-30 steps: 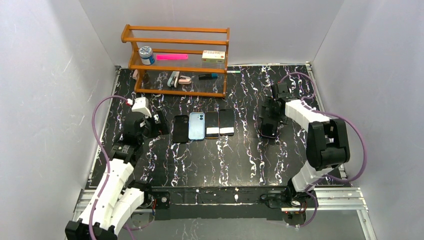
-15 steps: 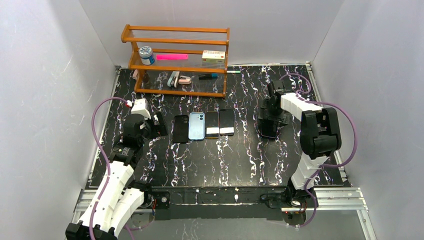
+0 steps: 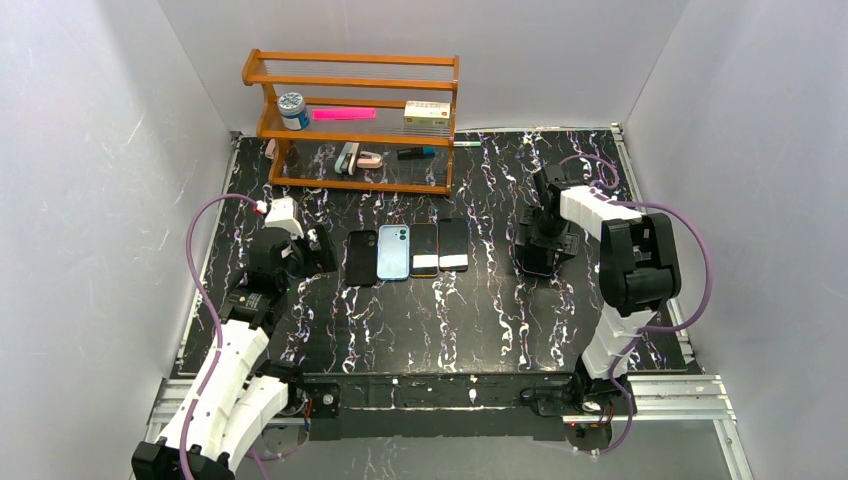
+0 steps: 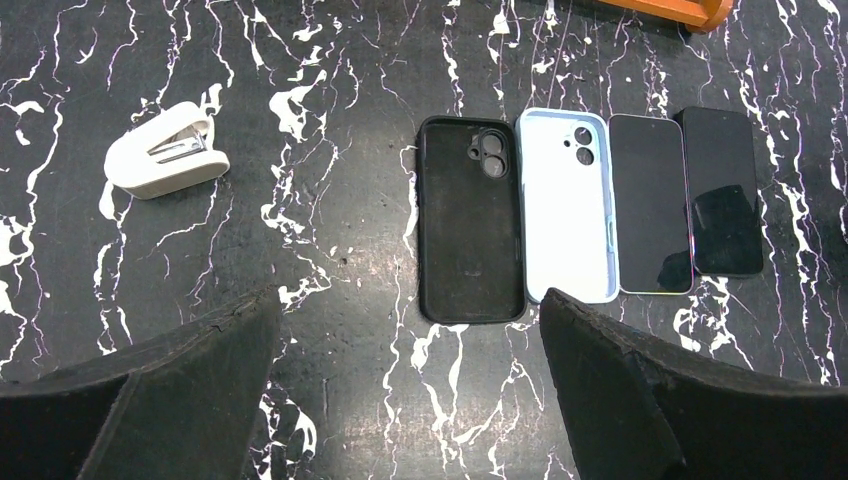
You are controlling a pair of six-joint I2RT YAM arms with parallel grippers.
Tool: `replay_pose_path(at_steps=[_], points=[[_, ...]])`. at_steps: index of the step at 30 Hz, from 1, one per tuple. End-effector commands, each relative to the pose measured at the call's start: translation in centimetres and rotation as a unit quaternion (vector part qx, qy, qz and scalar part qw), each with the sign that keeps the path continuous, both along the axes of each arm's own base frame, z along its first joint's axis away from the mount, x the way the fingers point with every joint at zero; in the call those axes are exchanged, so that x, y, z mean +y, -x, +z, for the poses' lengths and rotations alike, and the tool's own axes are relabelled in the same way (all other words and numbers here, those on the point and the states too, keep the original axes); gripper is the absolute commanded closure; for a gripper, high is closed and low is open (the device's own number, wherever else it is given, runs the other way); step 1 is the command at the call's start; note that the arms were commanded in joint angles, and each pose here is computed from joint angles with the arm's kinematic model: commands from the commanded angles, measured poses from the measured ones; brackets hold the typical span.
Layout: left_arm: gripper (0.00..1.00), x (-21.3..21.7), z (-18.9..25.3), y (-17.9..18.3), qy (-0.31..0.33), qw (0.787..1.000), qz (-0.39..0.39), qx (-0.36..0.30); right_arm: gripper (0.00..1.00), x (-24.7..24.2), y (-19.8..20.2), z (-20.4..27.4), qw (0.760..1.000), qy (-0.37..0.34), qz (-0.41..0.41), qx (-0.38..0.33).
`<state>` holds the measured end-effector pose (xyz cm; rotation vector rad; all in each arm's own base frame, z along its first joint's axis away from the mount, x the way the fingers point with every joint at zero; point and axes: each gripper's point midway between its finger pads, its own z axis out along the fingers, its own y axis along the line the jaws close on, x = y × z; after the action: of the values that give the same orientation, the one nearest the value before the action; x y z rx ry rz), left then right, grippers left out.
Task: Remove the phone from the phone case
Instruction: Pick up the phone at the center of the board.
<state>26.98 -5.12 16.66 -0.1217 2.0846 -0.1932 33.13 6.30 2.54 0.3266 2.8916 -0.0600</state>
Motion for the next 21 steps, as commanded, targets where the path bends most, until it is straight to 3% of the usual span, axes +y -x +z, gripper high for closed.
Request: replay_pose_path(at_steps=[1,14,19,21], points=[[0.02,-0.5,0.3,-0.1,0.003,1.000,-0.013,-0.008,0.01,-0.5,0.6,-0.7,1.000,0.008,0.009,0.020],[0.02,-2.4,0.0,0.3,0.033,0.998,-0.058,0.003,0.16,0.1,0.4,-2.8,1.000,-0.007,0.015,0.021],[0.02,-3.8,0.0,1.3,0.060,0.994,-0.089,0.037,0.36,0.5,0.1,-1.1,0.999,-0.019,0.029,-0.002],[0.02,-4.3,0.1,1.7,0.070,0.991,-0.100,0.047,0.54,0.7,0.0,-0.3,0.999,-0.026,0.037,-0.011]])
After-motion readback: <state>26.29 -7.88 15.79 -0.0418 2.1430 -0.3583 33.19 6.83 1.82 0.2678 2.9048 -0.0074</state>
